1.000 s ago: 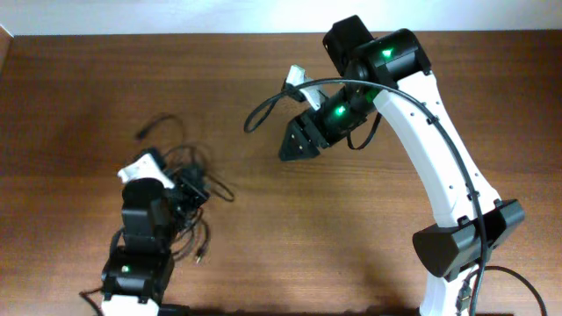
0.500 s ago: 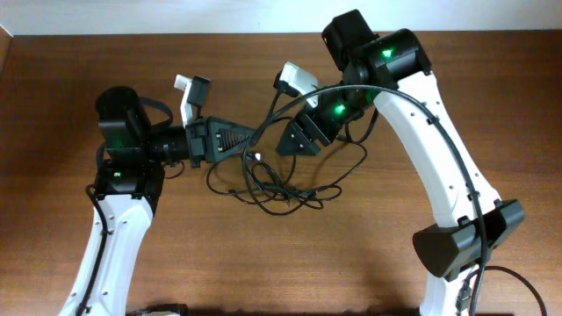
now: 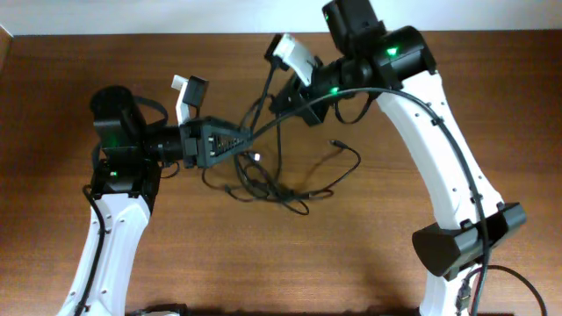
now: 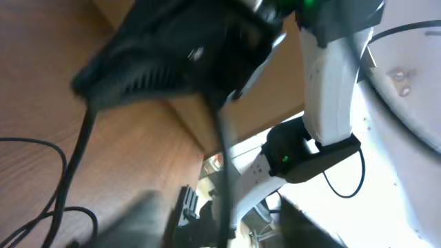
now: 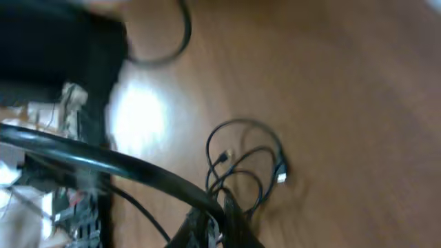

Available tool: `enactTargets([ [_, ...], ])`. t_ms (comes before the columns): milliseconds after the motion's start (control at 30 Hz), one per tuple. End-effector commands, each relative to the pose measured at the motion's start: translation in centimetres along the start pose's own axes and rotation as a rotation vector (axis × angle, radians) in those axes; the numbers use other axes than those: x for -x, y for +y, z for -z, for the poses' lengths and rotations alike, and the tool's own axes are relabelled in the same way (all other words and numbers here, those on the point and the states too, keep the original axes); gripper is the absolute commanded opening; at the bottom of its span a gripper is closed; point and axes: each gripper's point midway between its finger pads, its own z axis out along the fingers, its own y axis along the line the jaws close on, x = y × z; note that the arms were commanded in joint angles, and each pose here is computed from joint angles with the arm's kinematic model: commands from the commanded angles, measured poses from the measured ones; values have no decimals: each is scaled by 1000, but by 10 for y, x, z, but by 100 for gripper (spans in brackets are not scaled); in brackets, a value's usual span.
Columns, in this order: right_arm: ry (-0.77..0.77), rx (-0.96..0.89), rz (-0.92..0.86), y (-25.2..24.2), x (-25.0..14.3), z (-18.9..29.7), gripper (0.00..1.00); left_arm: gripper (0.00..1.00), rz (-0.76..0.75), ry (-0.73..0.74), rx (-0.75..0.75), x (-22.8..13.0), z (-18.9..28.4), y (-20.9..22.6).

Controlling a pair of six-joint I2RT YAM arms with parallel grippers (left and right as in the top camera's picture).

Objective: Untangle cables

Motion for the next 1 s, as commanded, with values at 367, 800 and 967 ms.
enactTargets([
  [367,-634,-171,-139,53,142,193,4,92,-24,19,-21,2,0,-9],
  [800,-732,-133,-159,59,164,208,5,89,162,-67,336,-27,10,72],
  [967,-724,-97,-133,75,170,197,5,89,125,-29,316,-26,-19,65],
])
